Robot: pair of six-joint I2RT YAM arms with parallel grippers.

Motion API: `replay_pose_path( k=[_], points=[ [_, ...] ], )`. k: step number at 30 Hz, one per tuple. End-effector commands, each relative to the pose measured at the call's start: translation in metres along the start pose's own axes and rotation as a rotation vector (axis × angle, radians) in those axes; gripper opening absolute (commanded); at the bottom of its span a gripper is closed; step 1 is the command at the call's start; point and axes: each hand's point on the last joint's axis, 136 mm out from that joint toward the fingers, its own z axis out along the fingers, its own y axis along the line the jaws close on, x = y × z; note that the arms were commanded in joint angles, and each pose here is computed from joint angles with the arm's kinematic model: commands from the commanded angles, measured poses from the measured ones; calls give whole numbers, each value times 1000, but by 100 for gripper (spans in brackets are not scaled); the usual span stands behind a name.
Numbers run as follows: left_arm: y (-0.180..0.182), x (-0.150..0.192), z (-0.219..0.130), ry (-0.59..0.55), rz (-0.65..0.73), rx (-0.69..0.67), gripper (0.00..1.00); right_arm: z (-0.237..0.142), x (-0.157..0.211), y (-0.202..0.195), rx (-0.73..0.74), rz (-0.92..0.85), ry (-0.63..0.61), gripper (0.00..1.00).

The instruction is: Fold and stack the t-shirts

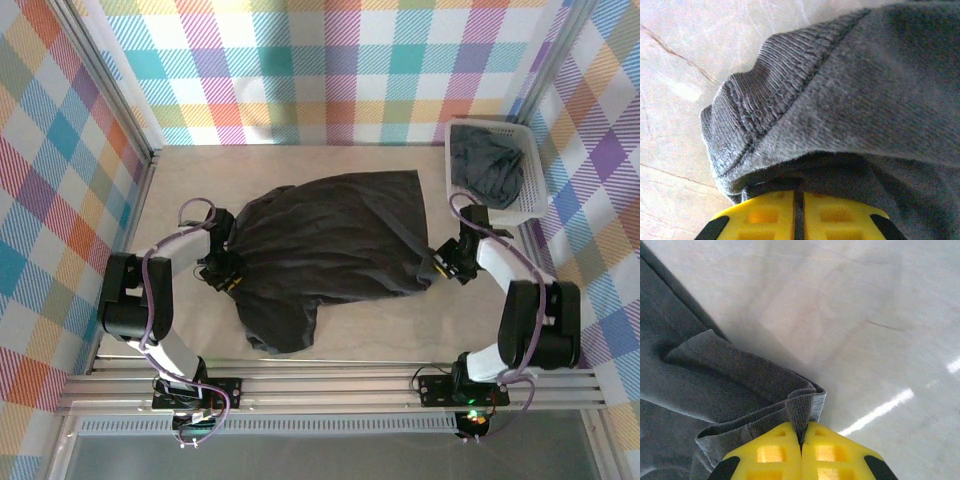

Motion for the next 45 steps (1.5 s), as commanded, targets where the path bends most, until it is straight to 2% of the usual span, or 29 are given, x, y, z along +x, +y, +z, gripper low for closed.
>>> replay_pose_path(
  k=[1, 4, 6, 8, 10, 11, 12, 14, 18, 20, 24, 28, 45],
  points=[
    [7, -9, 3, -15, 20, -36, 11, -15, 12, -43, 153, -3, -24, 0],
    [4, -14, 2, -25, 21, -35, 8, -11, 18, -66, 194, 57, 10, 6],
    [2, -17, 1, -28, 23, -35, 8, -12, 20, -72, 207, 100, 37, 21],
    [-3, -20, -2, -31, 29, -28, 8, -24, 16, -71, 215, 108, 13, 36],
    [-5, -21, -4, -33, 34, -21, 8, -40, 12, -72, 213, 132, -40, 46],
    [-6, -22, -5, -36, 34, -16, 8, -48, 9, -69, 188, 135, -72, 48],
    [-7, -23, -6, -38, 35, -12, 8, -55, 8, -64, 156, 133, -92, 48],
    [-10, -23, -8, -38, 36, -1, 8, -60, 7, -45, 46, 110, -94, 43],
    [-13, -23, -9, -39, 39, 15, 8, -42, 18, 4, -190, 18, 26, 31],
    [-15, -23, -8, -34, 42, 22, 8, -36, 22, 9, -164, -37, 66, 24],
    [-19, -23, -10, -31, 39, 41, 7, -22, 27, -8, -23, -105, 159, 30],
    [-21, -21, -11, -27, 35, 56, 7, -8, 25, -14, 19, -164, 183, 33],
    [-23, -19, -15, -30, 36, 68, 7, 25, 38, -41, 128, -115, 253, 32]
  ],
)
